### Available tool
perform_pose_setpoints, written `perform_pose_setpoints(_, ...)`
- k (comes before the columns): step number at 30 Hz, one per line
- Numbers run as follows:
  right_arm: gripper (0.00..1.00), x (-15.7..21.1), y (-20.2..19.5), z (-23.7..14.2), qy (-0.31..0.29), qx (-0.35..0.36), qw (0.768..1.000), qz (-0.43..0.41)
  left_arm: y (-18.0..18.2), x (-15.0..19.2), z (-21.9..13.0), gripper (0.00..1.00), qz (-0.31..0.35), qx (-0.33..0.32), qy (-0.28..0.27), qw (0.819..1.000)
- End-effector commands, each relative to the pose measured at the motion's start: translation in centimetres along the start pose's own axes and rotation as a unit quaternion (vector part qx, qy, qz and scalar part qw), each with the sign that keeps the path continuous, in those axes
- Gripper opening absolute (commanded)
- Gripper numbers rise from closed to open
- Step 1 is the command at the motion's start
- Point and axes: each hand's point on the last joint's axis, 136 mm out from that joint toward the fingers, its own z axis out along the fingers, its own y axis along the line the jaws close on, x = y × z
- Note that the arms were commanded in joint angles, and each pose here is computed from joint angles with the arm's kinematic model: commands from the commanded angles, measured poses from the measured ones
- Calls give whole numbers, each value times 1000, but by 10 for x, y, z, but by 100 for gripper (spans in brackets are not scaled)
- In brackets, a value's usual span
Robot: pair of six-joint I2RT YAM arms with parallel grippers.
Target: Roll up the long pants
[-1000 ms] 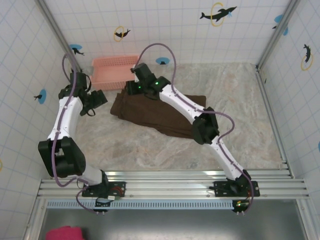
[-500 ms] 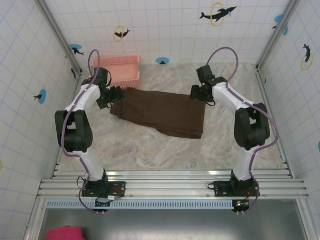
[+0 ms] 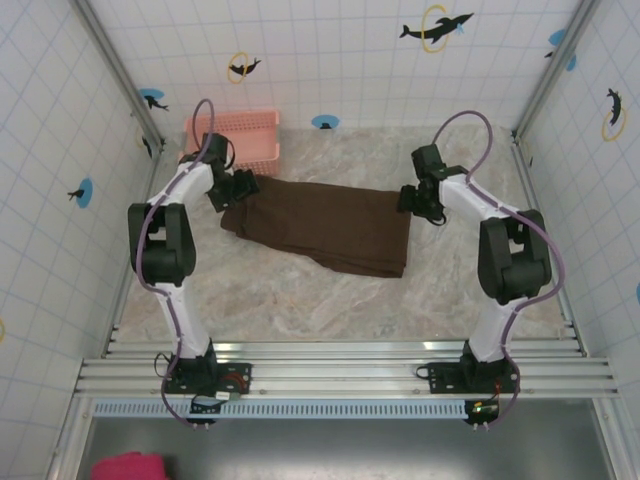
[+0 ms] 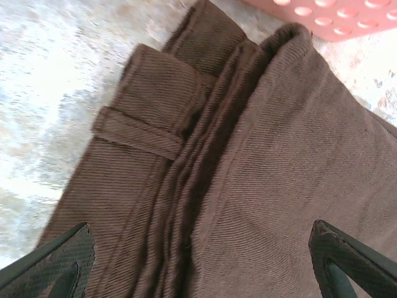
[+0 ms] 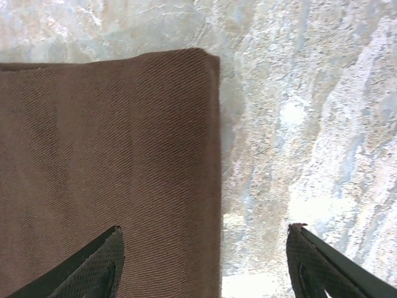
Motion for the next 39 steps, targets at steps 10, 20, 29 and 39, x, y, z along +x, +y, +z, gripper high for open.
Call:
perform_pose_setpoints(10, 71, 7, -14, -7, -1, -1, 1000, 5, -6, 7, 30, 83, -4, 6, 17, 1000)
perform_pose_setpoints(20, 71, 13, -10, -1, 11, -29, 999, 10, -6, 7, 38, 35, -1, 8, 18, 1000)
perform_pose_setpoints(29, 71, 19, -4, 25, 17, -122, 989, 82, -7, 5, 33, 0, 8, 8, 14, 1000)
perform_pose_setpoints(39, 68, 36, 15, 47, 43, -228, 964, 134, -9, -2, 20, 0, 19, 2, 5, 1000)
